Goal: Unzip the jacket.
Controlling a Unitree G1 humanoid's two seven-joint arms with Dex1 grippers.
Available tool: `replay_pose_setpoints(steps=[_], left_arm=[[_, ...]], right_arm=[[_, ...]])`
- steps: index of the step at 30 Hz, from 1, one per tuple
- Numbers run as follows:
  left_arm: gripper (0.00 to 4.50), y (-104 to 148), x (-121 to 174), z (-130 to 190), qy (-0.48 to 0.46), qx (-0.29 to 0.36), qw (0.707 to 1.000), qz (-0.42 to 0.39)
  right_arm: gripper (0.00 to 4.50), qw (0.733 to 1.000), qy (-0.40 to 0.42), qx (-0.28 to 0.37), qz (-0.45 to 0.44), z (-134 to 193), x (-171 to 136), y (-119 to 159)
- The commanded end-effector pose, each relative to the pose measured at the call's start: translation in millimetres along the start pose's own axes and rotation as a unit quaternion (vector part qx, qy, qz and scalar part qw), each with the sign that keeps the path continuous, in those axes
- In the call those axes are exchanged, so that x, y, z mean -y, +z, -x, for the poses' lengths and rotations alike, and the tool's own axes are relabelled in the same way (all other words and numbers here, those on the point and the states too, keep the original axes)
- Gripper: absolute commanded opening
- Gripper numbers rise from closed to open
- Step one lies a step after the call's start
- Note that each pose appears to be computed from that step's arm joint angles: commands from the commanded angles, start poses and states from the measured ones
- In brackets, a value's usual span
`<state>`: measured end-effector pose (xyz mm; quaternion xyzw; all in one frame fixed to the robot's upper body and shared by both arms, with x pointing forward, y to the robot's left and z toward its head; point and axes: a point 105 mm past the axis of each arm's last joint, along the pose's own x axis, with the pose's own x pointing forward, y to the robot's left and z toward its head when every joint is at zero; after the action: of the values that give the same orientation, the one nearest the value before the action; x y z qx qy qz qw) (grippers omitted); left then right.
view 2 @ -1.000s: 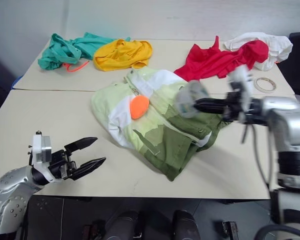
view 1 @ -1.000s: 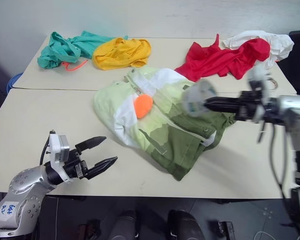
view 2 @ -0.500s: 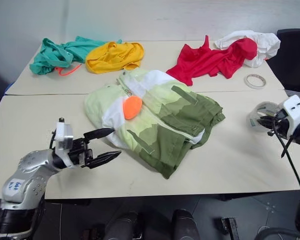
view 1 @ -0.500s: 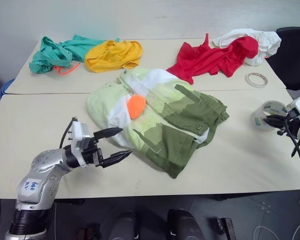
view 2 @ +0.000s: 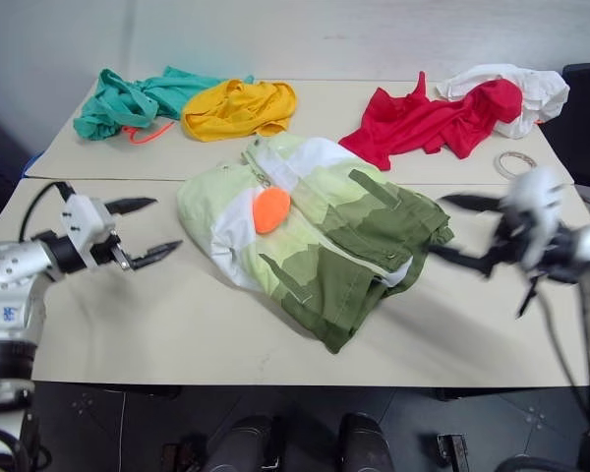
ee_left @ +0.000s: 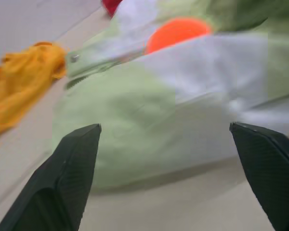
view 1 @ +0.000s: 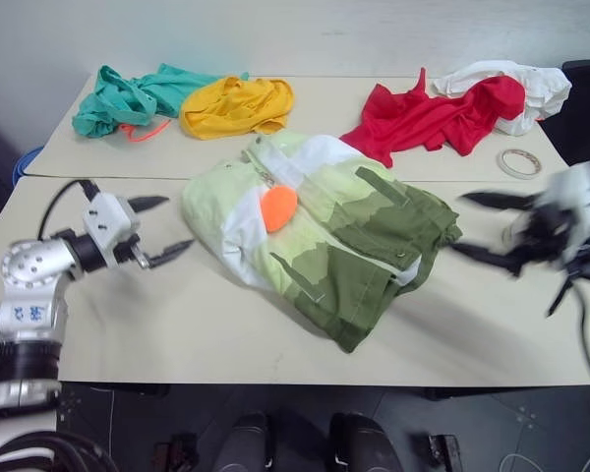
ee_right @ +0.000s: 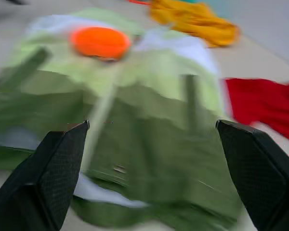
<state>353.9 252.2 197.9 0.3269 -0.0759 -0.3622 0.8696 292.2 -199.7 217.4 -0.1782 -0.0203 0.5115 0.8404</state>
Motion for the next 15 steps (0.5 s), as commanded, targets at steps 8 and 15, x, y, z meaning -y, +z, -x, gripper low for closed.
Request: replay_pose_setpoints(steps=[8,15], left_arm=[[4.5,-33,19,-55,-0.12,-0.084,0.986,-0.075],[4.5,-39,41,-84,-0.157,-0.097,0.983,-0.013]], right_arm=[[4.46,0.988,0.137,-0.011,-0.069,-86,-100,-13],[3.87,0.992,0.024,-0.076,-0.102,-107,-103,-61]])
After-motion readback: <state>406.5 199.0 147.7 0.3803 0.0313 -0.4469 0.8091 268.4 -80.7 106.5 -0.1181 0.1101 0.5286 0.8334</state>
